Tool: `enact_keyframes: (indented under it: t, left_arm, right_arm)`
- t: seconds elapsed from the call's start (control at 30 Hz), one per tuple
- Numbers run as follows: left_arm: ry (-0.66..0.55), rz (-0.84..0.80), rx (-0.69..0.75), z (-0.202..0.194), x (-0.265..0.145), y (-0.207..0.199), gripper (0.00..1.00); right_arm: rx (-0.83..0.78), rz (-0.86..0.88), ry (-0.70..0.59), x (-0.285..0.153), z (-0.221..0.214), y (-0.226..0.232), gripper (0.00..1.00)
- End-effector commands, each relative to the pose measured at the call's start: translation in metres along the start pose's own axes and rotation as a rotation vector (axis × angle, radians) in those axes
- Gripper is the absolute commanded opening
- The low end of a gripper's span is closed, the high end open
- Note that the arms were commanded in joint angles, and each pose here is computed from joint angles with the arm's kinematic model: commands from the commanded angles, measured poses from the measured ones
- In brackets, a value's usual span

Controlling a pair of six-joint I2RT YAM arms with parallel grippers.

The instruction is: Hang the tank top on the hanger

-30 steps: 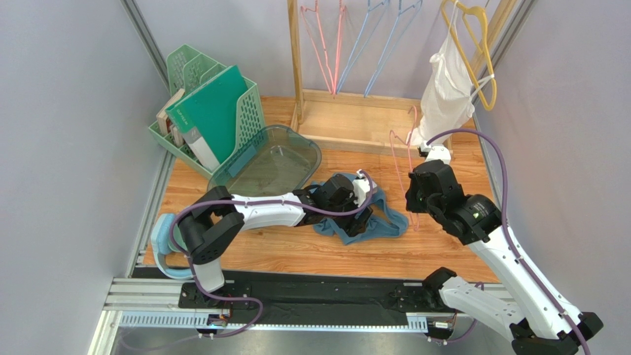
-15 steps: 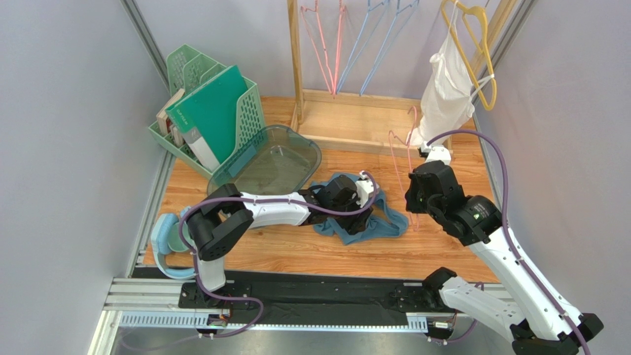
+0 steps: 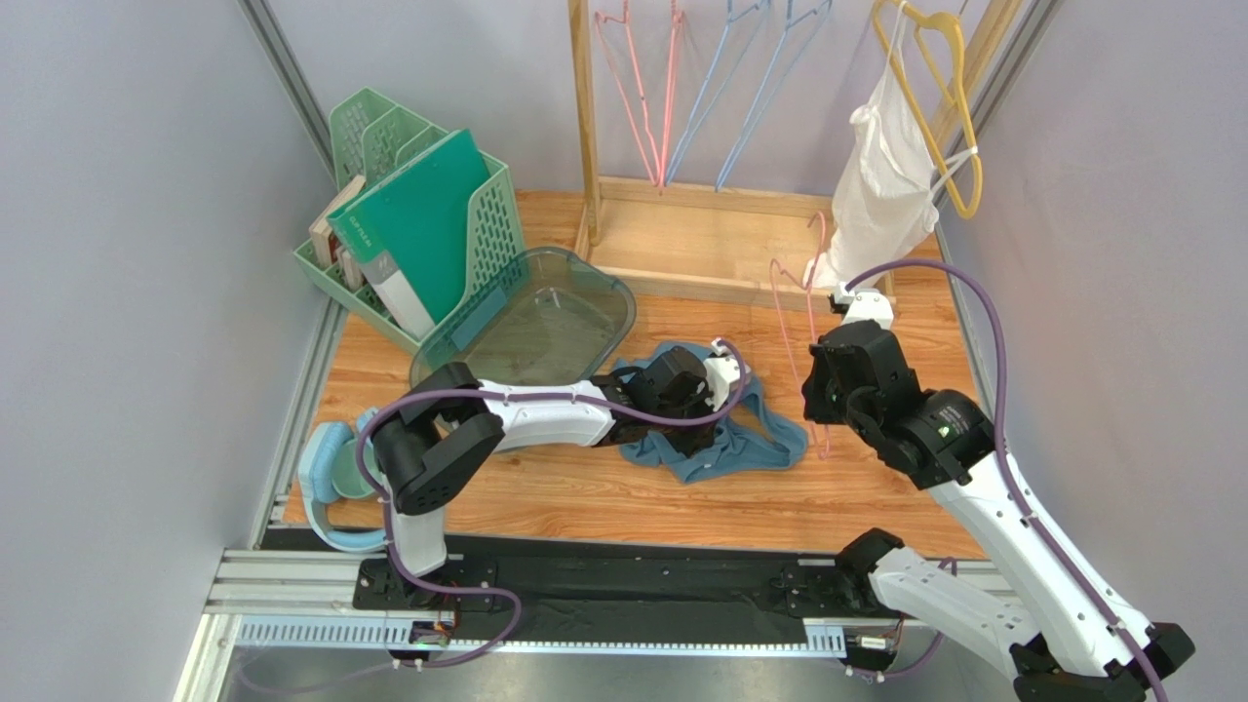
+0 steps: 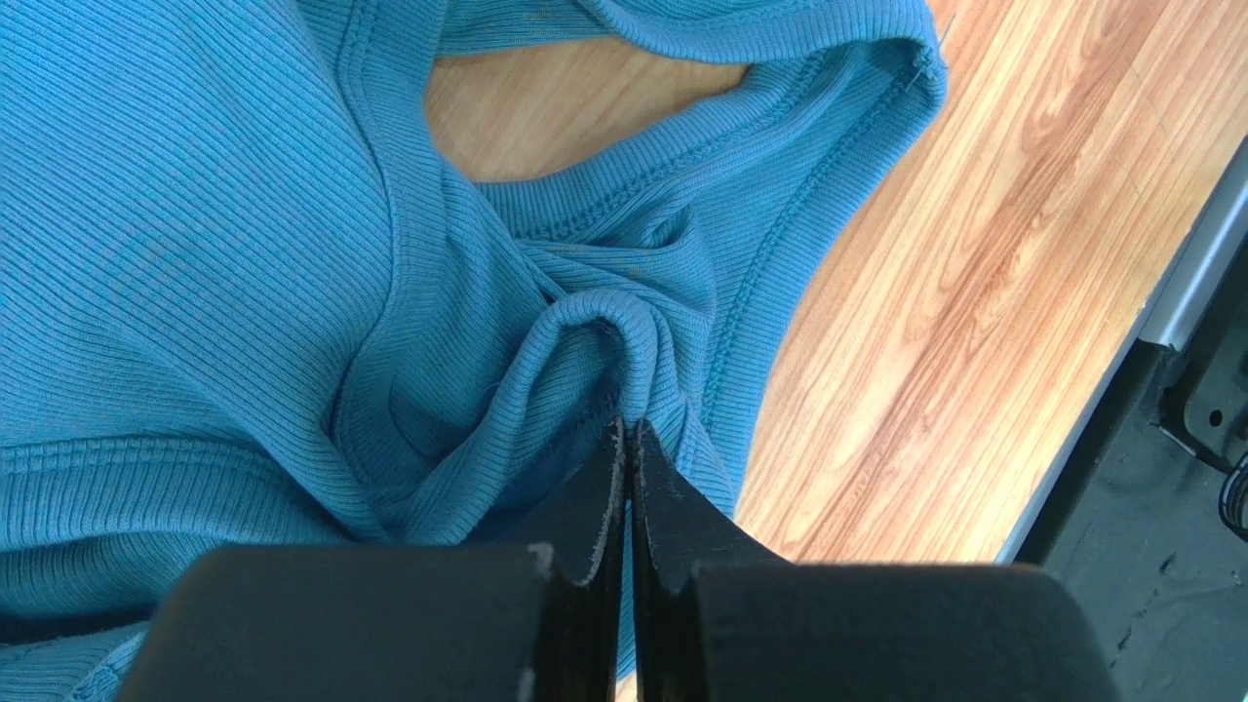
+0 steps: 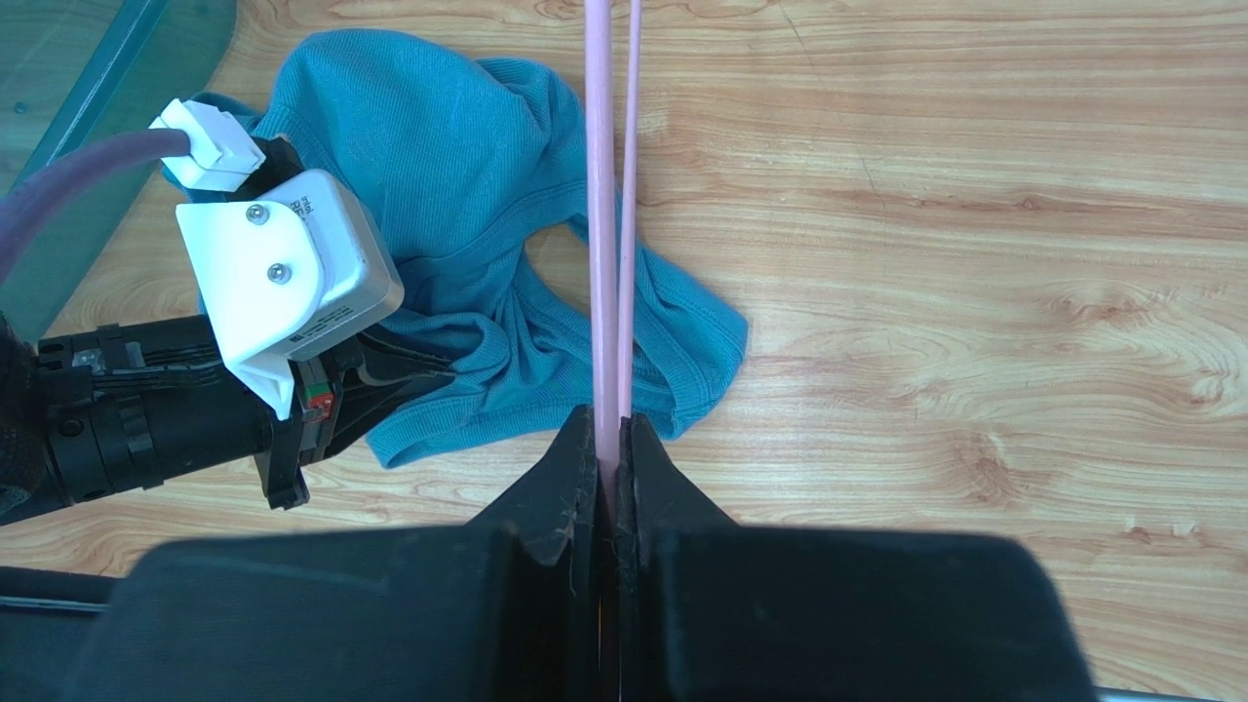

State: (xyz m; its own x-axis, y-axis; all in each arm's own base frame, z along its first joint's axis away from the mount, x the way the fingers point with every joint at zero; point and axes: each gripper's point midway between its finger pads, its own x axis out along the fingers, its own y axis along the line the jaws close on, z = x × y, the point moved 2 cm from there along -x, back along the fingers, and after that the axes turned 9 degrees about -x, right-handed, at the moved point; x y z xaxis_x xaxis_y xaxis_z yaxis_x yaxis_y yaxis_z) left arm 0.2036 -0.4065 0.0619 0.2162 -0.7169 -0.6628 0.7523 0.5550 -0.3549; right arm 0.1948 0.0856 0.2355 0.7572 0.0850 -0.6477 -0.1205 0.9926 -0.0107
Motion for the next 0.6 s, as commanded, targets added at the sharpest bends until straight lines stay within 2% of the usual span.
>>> enact_keyframes:
  t: [0.0,0.2,0.47,0.57]
  left_arm:
    - [-0.116,-0.038,0.007,0.041,-0.020,-0.021,0.00]
    - [-0.202,0.038,-0.027,0.058,-0.054,-0.010,0.00]
    - [-0.210,0.186,-0.157,0.042,-0.090,0.052,0.00]
    - [-0.226,0.238,-0.209,0.034,-0.107,0.074,0.00]
  right_arm:
    - [0.012,0.014,-0.052,-0.005,0.010,0.001,0.00]
    - [0.007,0.036,-0.065,-0.010,0.012,0.002,0.00]
    - [-0.040,0.206,-0.057,-0.012,0.009,0.028,0.00]
    - [-0.047,0.216,-0.052,-0.011,0.007,0.030,0.00]
